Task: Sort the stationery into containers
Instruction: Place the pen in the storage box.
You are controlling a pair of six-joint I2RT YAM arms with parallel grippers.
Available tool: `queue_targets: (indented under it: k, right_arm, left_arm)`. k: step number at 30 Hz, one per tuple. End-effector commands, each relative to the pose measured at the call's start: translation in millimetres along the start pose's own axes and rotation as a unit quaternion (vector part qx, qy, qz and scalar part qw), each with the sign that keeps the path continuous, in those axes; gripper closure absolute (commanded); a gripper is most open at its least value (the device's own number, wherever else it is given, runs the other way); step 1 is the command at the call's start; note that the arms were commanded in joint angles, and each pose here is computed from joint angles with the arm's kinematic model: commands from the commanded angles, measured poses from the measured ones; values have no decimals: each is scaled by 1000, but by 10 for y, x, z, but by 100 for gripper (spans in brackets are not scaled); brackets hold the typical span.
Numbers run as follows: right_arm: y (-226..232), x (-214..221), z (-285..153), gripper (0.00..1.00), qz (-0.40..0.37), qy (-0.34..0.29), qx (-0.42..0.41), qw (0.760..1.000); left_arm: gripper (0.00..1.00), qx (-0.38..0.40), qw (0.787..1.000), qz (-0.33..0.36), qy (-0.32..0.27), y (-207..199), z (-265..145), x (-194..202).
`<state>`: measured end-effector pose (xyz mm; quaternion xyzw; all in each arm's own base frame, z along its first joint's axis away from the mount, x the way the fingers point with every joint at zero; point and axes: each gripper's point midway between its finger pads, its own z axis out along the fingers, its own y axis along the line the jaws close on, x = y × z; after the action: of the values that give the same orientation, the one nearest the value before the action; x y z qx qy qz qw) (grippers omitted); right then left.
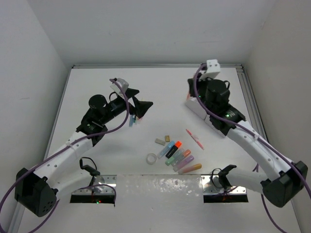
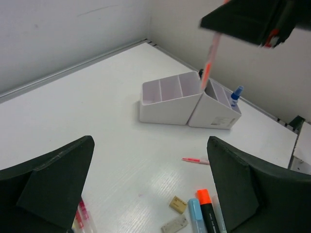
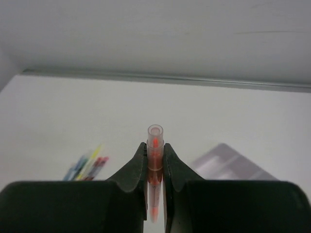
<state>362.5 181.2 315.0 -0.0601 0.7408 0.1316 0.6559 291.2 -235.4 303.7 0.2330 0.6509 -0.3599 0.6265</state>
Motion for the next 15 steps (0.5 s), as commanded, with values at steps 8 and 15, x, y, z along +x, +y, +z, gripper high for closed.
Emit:
queue_targets:
  k: [8, 15]
  right_arm:
    - [-1302, 40, -389, 100, -26, 1, 235, 972]
    - [-1355, -73, -290, 100, -13, -7, 225, 974]
  left_arm:
    - [0, -62, 998, -4, 15, 267, -185, 144]
    - [0, -88, 995, -18, 33, 393, -228, 274]
